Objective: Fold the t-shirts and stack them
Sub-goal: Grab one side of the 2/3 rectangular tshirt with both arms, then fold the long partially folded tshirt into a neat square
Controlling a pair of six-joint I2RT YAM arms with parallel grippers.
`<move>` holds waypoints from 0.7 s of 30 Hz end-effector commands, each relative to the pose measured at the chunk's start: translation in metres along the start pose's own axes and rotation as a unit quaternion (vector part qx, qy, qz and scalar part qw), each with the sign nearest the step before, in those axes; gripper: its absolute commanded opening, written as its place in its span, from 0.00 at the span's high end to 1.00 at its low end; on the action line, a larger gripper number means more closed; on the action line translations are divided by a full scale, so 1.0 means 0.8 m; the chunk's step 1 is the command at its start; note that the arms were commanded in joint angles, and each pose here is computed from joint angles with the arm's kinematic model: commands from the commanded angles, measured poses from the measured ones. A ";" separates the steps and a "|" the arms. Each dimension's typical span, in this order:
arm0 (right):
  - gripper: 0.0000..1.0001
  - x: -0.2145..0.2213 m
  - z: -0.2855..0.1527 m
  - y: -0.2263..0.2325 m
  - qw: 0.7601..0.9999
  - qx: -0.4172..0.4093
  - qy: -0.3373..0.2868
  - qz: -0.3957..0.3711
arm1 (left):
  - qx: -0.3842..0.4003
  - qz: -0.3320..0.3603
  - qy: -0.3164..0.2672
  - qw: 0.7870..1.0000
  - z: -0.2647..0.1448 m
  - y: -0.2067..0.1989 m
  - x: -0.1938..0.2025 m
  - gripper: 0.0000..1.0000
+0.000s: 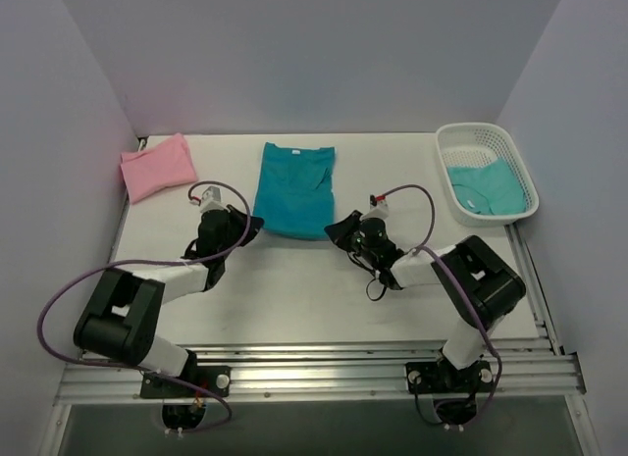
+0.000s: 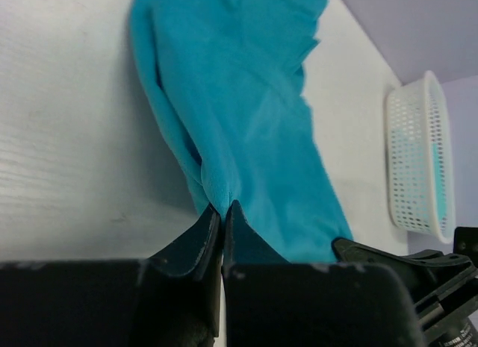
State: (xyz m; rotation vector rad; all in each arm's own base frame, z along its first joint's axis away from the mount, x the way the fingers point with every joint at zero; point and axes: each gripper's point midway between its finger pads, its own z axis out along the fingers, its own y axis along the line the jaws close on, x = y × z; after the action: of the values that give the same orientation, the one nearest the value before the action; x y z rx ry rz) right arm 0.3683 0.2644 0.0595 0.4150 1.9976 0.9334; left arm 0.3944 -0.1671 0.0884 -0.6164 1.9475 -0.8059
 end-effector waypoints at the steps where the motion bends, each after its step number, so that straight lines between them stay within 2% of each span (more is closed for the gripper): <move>1: 1.00 -0.012 -0.033 0.034 1.000 0.003 -0.025 -0.019 | 0.032 0.010 -0.038 0.999 -0.048 -0.050 -0.022 0.98; 3: 1.00 -0.007 -0.055 0.050 0.999 0.017 -0.025 -0.033 | 0.026 0.028 -0.017 0.999 -0.069 -0.060 -0.004 0.98; 6: 1.00 -0.004 -0.082 0.073 0.998 0.028 -0.033 -0.047 | 0.059 0.039 -0.034 0.997 -0.118 -0.098 -0.010 0.98; 10: 1.00 -0.003 -0.107 0.103 0.997 0.023 -0.041 -0.054 | 0.076 0.036 -0.050 0.995 -0.156 -0.117 -0.021 0.97; 15: 1.00 -0.005 -0.124 0.127 0.996 0.030 -0.051 -0.062 | 0.077 0.043 -0.054 0.995 -0.178 -0.124 -0.030 0.96; 21: 1.00 -0.011 -0.124 0.129 0.994 0.046 -0.060 -0.074 | 0.070 0.048 -0.056 0.995 -0.177 -0.124 -0.033 0.95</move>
State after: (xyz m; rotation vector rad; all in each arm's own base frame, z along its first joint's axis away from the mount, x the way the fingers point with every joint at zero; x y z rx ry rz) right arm 0.2756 0.2923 0.1542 0.3106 1.9933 0.7697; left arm 0.2879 -0.1760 0.2130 -0.4770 1.8162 -0.8426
